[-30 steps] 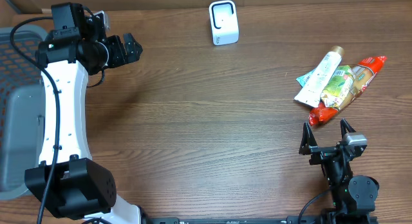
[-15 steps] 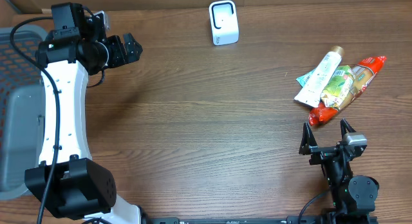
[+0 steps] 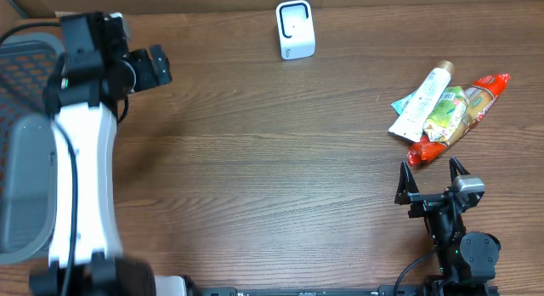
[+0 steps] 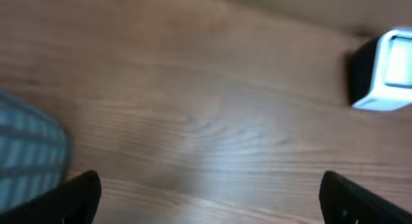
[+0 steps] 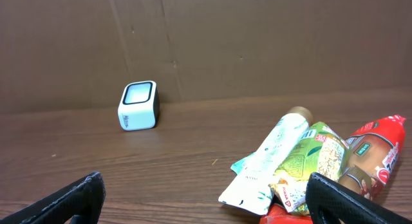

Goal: Scan the item barcode

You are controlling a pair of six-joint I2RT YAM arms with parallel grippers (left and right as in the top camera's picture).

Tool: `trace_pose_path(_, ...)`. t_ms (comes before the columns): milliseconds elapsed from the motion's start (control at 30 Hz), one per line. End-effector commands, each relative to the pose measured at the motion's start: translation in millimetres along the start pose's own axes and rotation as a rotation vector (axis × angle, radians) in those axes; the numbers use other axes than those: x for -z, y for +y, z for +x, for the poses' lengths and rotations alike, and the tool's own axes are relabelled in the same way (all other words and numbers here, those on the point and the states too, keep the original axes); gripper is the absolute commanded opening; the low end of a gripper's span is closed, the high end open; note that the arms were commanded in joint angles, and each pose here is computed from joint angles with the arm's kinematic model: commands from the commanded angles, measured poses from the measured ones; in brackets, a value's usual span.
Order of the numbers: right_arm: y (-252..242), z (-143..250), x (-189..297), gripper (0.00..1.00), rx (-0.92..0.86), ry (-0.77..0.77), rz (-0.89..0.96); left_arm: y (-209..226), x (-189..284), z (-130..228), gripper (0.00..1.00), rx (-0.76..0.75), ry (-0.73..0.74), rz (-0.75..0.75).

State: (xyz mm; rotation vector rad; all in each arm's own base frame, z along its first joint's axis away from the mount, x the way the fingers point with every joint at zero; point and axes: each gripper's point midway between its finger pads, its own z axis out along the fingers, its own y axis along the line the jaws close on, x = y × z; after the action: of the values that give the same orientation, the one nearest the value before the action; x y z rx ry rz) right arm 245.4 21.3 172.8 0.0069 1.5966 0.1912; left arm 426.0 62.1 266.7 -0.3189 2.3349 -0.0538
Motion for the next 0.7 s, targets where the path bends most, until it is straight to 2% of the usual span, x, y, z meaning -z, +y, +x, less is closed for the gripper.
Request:
trace_pose_path(0, -1.3, 1.7, 0.0, 1.0, 0.004, -0.005, 0.008, -4.3, 44.9, 2.2, 0.99, -0.033, -0.199, 0.022)
trace_pose_path(67, -1.3, 1.7, 0.0, 1.0, 0.004, -0.005, 0.008, -5.6, 57.8, 14.1, 0.99, -0.058, -0.28, 0.044)
trace_pose_path(233, -1.3, 1.7, 0.0, 1.0, 0.004, -0.005, 0.008, -15.9, 82.2, 58.8, 1.0, -0.23, -0.467, 0.116)
trace_pose_path(433, -1.3, 1.7, 0.0, 1.0, 0.004, -0.005, 0.008, -7.8, 94.0, 105.9, 0.99, -0.261, -0.678, 0.101)
trace_pose_path(667, -1.3, 1.7, 0.0, 1.0, 0.004, -0.005, 0.008, 2.3, 77.4, 152.7, 1.0, -0.262, -0.741, 0.085)
